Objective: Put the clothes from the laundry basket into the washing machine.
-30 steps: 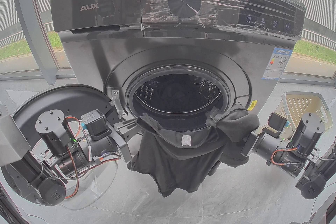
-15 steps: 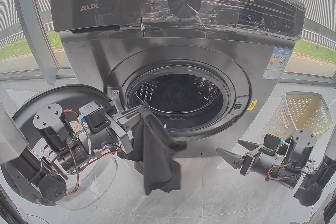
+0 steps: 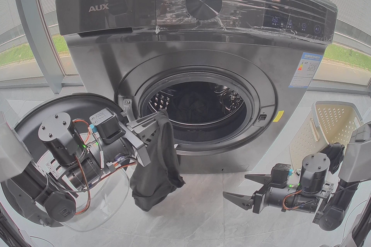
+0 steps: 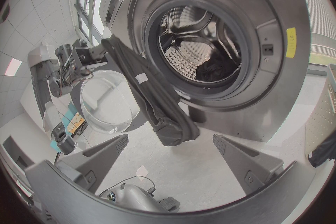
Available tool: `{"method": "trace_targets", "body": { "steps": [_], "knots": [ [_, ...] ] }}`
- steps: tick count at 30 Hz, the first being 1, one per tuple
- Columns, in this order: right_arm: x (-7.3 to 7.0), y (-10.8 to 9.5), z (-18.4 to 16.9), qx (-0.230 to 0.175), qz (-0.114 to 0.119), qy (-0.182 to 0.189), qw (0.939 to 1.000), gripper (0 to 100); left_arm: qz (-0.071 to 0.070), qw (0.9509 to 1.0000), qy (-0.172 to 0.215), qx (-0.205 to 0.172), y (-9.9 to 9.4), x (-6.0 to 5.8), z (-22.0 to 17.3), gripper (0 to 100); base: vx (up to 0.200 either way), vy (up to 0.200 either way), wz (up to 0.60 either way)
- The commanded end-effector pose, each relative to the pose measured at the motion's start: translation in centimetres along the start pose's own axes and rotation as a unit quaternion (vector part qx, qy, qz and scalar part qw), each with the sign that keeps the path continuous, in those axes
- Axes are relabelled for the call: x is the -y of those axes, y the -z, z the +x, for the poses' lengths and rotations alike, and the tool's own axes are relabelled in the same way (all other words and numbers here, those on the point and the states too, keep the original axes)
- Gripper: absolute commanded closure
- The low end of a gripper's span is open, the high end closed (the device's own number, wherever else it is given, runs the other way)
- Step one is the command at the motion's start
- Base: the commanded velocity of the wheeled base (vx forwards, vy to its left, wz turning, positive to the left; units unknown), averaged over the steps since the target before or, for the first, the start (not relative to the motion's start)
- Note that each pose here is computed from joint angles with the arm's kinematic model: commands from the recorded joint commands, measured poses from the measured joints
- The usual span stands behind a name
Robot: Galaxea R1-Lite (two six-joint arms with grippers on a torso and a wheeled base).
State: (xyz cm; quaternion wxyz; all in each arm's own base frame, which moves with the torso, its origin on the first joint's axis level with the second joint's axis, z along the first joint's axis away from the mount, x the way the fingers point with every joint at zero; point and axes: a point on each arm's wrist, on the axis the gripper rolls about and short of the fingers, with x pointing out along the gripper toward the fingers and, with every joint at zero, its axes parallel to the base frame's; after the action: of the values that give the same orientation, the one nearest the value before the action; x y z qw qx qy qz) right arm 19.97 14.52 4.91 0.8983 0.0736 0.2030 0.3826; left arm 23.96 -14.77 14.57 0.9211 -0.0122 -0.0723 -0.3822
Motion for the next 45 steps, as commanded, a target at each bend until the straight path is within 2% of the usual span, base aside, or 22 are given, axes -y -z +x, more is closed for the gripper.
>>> {"method": "trace_targets", "body": {
  "steps": [1,4,12,20,25,35,38,41,45],
  "knots": [
    [-0.1,1.5,1.7,-0.031,0.0,-0.011,0.9995,0,0.0,1.0,-0.001,0.002,0.0,0.1,0.2,100,0.0,0.0,0.0],
    [0.1,2.5,3.5,-0.045,0.0,-0.013,0.9989,0,0.001,1.0,-0.004,0.005,-0.1,0.0,0.3,100,0.0,0.0,0.0],
    [-0.1,3.0,6.8,-0.036,-0.009,-0.029,0.9989,0,-0.001,1.0,0.002,0.004,-0.1,0.4,0.4,100,0.0,0.0,0.0],
    [0.6,3.8,9.6,-0.026,-0.025,-0.022,0.9991,0,-0.002,1.0,0.007,0.005,-0.1,0.9,0.5,100,0.0,0.0,0.0],
    [0.9,3.4,11.4,-0.004,-0.032,-0.026,0.9992,0,-0.004,1.0,0.005,0.006,-0.2,1.0,0.6,100,0.0,0.0,0.0],
    [1.4,3.4,13.3,0.012,-0.041,-0.027,0.9987,0,-0.004,0.9999,0.008,0.006,-0.1,1.1,0.7,100,0.0,0.0,0.0],
    [1.9,3.3,13.8,0.021,-0.05,-0.023,0.9983,0,-0.004,0.9999,0.008,0.005,-0.1,1.2,0.7,100,0.0,0.0,0.0],
    [3.2,2.5,14.3,0.04,-0.051,-0.009,0.9979,0,-0.004,0.9999,0.009,0.004,0.0,1.2,0.6,100,0.0,0.0,0.0],
    [3.8,1.9,14.4,0.053,-0.051,-0.003,0.9973,0,-0.005,0.9999,0.011,0.002,0.1,1.2,0.7,100,0.0,0.0,0.0]
  ]
}}
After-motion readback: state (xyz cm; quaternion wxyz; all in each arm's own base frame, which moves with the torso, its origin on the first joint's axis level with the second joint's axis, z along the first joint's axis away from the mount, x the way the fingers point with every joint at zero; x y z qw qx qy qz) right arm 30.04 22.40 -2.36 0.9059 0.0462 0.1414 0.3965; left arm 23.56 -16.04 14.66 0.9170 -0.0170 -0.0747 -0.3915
